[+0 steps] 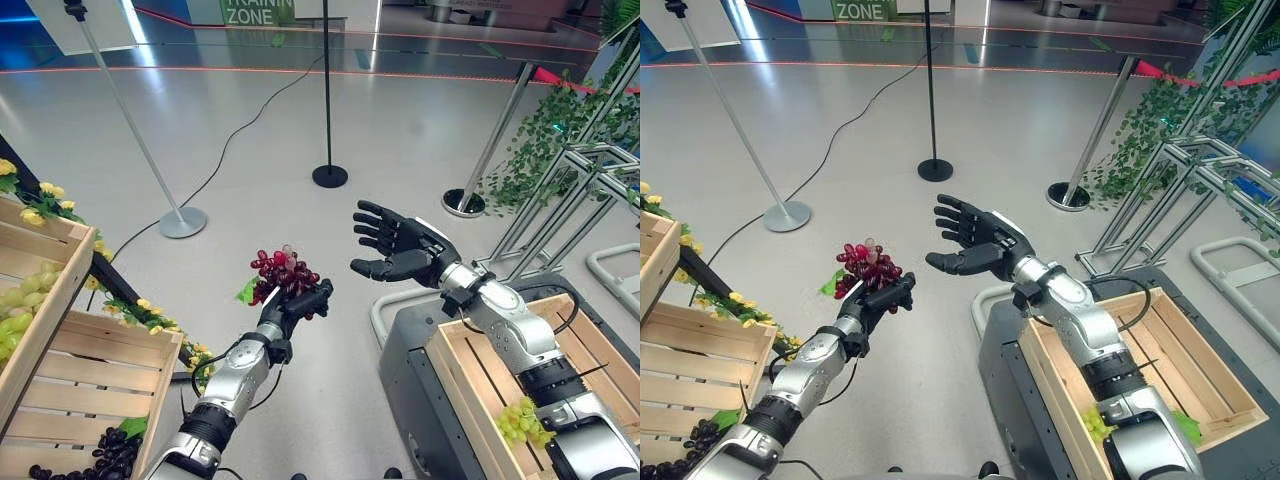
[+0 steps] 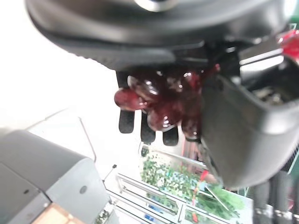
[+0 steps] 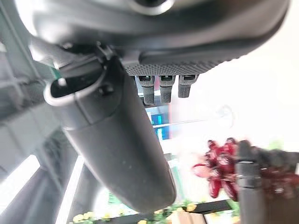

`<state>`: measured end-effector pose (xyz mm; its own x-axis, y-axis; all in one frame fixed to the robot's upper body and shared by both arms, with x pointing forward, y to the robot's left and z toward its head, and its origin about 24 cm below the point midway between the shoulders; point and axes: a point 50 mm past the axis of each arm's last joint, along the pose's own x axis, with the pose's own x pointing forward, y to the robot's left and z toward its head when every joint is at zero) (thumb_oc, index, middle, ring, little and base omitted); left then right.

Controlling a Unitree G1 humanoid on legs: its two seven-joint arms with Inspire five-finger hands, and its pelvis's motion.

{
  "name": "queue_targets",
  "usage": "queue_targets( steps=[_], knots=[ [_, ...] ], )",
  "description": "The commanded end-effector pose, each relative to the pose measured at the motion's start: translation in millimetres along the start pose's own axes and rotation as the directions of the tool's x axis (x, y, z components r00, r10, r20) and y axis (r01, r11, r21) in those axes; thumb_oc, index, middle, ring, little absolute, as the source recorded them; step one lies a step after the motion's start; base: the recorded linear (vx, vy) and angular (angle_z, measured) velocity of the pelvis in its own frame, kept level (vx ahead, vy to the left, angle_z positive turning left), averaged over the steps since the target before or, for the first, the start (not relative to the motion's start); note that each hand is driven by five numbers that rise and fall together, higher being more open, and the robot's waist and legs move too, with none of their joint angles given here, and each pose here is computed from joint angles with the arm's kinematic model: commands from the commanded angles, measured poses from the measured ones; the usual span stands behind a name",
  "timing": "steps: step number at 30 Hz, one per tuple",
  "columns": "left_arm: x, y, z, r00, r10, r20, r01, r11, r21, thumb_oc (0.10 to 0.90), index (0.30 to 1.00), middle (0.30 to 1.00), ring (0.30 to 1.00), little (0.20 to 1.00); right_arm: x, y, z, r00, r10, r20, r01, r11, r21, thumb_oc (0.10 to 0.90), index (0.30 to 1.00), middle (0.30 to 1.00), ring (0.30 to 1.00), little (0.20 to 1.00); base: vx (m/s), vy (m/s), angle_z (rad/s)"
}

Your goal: Pick up the fruits from the basket on one side to the basket on the other side

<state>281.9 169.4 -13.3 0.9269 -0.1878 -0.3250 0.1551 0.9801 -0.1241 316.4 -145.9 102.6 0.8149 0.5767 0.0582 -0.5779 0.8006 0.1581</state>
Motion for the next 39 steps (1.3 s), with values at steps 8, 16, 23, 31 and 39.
queue_targets(
  steps=[8,16,23,31,39],
  knots=[
    [0,-5,70,0.930,-0.117,0.348,0.069,0.987,0.147,0.400,0.300,0.300,0.300,0.300,-30,-1,-4,0.963,-0.139,0.232,0.126,0.989,0.071,0.800,0.900,0.900,0.900,0.900,0.07,-0.099,0.41],
    [-3,-9,56,0.933,-0.078,0.350,0.052,0.995,0.082,0.400,0.300,0.300,0.300,0.300,-51,-14,-57,0.973,-0.233,0.008,0.230,0.966,0.122,0.800,0.900,0.900,0.900,0.900,0.06,-0.206,0.98],
    [10,-43,71,0.901,-0.195,0.387,0.159,0.979,0.124,0.400,0.300,0.300,0.300,0.300,-71,-32,-79,0.900,-0.433,-0.045,0.434,0.885,0.171,0.800,0.900,0.900,0.900,0.900,-0.14,0.045,1.03],
    [8,-36,115,0.837,-0.158,0.524,0.072,0.981,0.181,0.400,0.300,0.300,0.300,0.300,-49,-33,-69,0.897,-0.443,-0.020,0.439,0.880,0.182,0.800,0.900,0.900,0.900,0.900,-0.19,0.081,0.34],
    [-2,-18,138,0.786,-0.104,0.610,-0.045,0.974,0.224,0.400,0.300,0.300,0.300,0.300,-46,-37,-67,0.906,-0.420,-0.063,0.424,0.894,0.144,0.800,0.900,0.900,0.900,0.900,-0.07,0.140,0.04]
  ],
)
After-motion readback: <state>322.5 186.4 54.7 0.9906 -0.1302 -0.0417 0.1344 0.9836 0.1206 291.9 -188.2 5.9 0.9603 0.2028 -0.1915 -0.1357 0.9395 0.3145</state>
